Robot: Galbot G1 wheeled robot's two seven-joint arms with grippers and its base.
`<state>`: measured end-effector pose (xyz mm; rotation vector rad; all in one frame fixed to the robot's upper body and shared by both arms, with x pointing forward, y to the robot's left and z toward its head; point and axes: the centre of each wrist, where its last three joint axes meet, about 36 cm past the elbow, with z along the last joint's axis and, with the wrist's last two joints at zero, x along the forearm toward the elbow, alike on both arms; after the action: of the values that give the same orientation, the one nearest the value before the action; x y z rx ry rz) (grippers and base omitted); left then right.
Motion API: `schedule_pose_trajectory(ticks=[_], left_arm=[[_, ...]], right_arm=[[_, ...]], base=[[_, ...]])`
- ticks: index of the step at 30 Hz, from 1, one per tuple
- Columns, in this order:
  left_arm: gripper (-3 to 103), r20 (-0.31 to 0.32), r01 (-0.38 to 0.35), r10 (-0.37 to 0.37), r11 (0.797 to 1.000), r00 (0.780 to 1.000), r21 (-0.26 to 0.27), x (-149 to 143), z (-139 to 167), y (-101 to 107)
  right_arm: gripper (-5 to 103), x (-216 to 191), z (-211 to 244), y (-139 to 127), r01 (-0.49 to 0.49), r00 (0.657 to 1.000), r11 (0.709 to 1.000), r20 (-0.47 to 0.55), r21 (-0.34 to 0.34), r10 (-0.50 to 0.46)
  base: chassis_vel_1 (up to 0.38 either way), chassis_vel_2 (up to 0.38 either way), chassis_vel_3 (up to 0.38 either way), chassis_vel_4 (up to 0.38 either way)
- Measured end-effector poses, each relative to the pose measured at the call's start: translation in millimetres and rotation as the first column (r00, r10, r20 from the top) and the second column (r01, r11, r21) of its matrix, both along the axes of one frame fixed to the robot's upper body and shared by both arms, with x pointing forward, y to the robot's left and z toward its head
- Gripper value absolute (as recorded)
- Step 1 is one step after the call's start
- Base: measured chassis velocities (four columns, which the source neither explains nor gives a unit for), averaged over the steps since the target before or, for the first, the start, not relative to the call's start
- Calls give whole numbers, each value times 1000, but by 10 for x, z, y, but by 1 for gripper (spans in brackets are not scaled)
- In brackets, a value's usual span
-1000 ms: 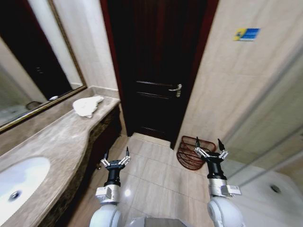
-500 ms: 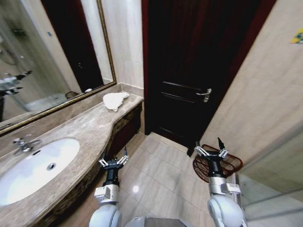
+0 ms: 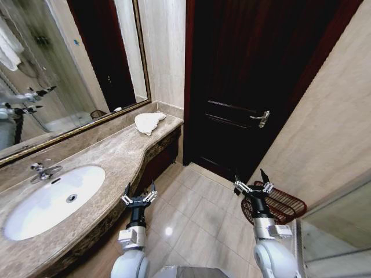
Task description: Discard the used towel into the hamper.
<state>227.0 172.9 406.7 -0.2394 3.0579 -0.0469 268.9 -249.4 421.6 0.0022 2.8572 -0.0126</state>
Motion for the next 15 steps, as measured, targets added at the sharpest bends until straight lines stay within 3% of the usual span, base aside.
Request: schedule_pose_trajectory(ticks=[15], left_arm=[[100, -7, -10, 10, 1000, 1000, -2, 1, -25, -8]], right_arm=[[100, -24, -46, -8, -3, 1000, 1000, -3, 11, 3]], base=[[-126, 120, 132, -123]])
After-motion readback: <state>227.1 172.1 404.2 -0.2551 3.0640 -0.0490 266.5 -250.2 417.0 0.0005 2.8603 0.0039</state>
